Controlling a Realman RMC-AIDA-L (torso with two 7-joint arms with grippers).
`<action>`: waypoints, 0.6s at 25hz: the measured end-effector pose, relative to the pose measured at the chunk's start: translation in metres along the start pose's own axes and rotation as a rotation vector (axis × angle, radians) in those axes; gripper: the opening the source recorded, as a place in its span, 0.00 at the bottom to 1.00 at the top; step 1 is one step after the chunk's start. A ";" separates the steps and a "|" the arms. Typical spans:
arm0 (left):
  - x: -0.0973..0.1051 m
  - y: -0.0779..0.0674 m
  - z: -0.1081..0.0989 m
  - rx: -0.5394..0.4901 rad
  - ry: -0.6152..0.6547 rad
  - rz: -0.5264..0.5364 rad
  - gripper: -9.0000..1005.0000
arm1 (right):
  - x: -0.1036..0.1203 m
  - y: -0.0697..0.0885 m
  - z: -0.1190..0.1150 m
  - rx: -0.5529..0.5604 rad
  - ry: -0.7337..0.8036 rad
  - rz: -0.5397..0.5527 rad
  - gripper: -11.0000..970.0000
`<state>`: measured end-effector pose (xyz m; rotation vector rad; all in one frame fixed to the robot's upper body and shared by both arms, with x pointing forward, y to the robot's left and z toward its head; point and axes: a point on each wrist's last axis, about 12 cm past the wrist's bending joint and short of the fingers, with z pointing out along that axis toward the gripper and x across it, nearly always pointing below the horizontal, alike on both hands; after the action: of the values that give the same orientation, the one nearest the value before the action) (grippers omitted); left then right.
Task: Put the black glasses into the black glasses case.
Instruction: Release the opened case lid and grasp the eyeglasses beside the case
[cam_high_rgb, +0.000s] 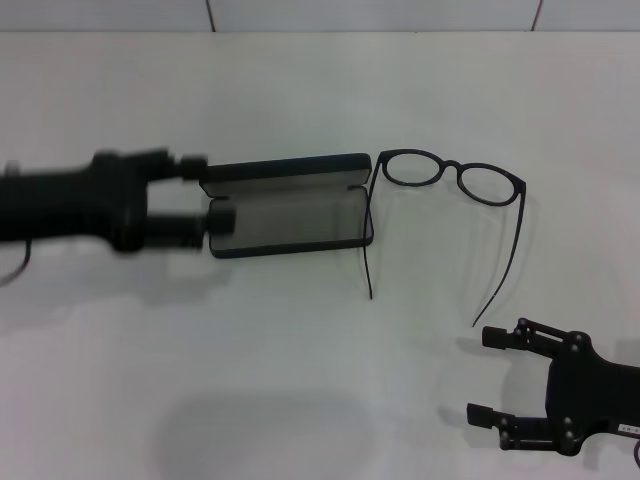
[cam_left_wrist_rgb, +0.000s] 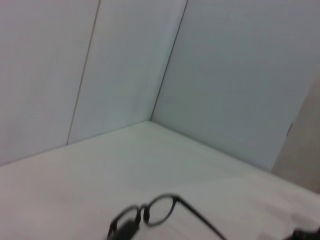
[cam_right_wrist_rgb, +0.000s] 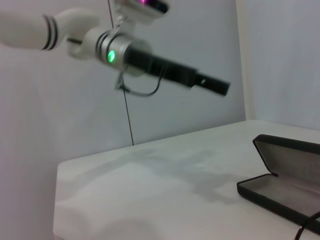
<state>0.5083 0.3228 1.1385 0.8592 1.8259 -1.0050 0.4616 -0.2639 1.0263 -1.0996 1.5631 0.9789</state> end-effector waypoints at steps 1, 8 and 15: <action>0.009 -0.003 -0.003 -0.009 -0.003 0.009 0.88 | 0.000 0.000 0.000 0.000 0.000 0.000 0.88; 0.074 -0.027 -0.024 -0.102 -0.024 0.073 0.88 | 0.000 -0.001 -0.001 0.010 0.000 0.000 0.88; 0.125 -0.036 -0.031 -0.199 -0.026 0.064 0.87 | 0.001 -0.001 -0.006 0.036 -0.006 0.010 0.88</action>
<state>0.4172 0.3546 1.0452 0.7741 1.8289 -0.7756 0.4612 -0.2701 1.0262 -1.0638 1.5769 0.9567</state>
